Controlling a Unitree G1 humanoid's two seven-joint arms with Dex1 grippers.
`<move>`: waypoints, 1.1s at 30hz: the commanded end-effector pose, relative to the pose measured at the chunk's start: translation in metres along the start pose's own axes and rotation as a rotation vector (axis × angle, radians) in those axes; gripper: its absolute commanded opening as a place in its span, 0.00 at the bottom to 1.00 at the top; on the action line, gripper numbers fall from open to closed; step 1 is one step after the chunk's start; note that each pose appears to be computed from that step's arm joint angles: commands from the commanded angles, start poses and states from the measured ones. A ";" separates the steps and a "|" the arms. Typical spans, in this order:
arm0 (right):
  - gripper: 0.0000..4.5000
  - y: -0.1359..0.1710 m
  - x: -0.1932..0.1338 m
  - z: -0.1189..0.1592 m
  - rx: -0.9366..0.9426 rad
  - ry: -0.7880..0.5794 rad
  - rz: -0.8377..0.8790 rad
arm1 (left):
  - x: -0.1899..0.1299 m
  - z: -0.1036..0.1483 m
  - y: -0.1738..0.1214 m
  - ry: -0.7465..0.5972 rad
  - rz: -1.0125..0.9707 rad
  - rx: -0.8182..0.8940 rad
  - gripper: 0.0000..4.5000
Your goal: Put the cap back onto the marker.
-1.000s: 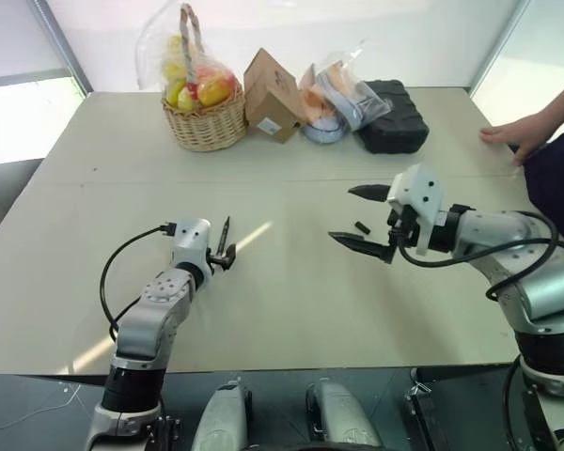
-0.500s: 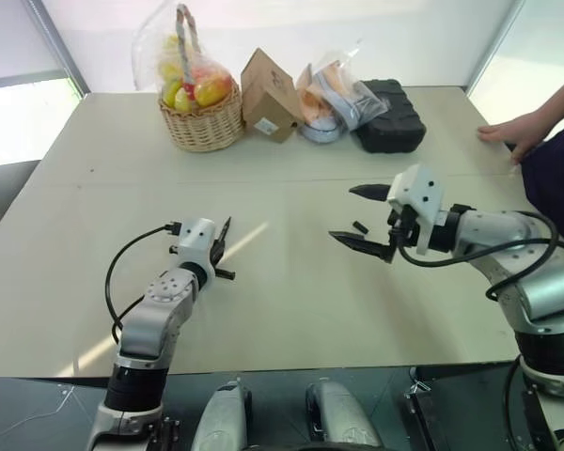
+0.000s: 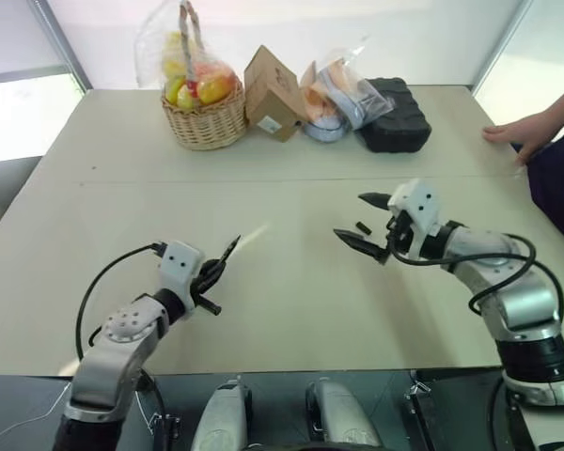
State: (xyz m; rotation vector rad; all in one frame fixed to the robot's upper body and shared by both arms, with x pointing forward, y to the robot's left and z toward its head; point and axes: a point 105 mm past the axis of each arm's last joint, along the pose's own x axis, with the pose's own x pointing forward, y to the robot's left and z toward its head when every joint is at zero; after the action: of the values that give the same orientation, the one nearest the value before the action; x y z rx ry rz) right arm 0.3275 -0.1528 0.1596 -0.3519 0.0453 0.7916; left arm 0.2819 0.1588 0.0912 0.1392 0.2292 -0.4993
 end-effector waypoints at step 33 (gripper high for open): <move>1.00 -0.038 0.021 -0.082 0.201 0.028 -0.166 | -0.034 0.041 0.010 -0.059 -0.158 0.093 0.01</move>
State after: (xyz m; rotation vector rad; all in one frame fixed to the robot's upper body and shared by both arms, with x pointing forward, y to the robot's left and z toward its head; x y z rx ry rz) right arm 0.3727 -0.1918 0.0808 -0.1599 0.1590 0.6067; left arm 0.2665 0.1735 0.1316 0.1866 0.1881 -0.6688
